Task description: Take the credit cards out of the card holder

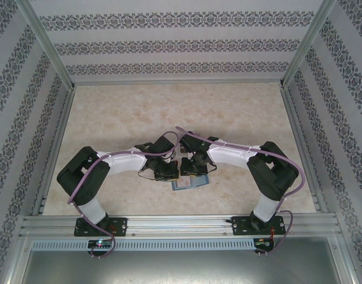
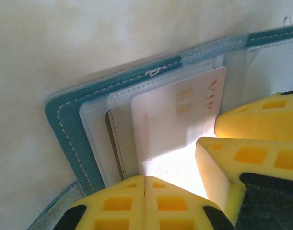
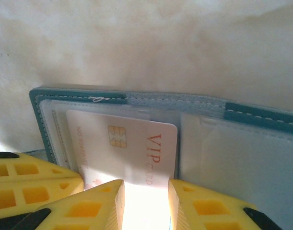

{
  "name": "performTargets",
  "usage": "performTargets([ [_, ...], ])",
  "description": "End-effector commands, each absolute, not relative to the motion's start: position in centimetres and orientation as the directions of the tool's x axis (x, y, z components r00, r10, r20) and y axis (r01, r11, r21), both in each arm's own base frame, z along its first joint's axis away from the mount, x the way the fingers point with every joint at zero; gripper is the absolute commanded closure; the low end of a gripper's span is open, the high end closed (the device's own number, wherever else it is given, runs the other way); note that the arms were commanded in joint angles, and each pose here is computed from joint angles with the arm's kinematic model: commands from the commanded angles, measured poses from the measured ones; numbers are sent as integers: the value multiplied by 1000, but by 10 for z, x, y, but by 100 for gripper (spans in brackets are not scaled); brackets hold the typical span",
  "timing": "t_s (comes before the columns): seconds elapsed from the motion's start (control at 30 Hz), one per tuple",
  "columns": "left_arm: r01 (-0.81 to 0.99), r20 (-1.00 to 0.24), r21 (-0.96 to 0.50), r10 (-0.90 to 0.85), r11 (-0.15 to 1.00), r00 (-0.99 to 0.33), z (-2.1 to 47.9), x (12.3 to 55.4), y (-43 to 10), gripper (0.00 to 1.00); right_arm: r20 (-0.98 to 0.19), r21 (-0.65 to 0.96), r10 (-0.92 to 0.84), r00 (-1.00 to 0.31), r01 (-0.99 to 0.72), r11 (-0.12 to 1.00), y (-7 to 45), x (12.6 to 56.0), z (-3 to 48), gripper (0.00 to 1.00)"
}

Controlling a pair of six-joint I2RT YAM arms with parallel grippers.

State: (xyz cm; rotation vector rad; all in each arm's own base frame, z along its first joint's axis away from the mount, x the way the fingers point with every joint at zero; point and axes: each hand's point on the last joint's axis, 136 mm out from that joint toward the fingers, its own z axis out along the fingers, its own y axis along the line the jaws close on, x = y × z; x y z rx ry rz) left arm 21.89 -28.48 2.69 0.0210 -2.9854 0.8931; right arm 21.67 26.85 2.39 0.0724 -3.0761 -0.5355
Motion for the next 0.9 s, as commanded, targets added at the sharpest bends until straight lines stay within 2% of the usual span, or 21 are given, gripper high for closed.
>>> performTargets([
  [0.0,-3,32,-499,15,867,-999,23,208,-275,100,-1,277,-42,-999,-41,960,252,219,26,68],
  [0.57,23,-1,-530,27,848,-1000,42,218,-292,100,-23,322,-19,-1000,-26,946,254,220,34,69],
  [0.87,30,11,-513,41,858,-999,35,221,-297,100,4,350,-20,-1000,-17,936,258,218,26,75],
])
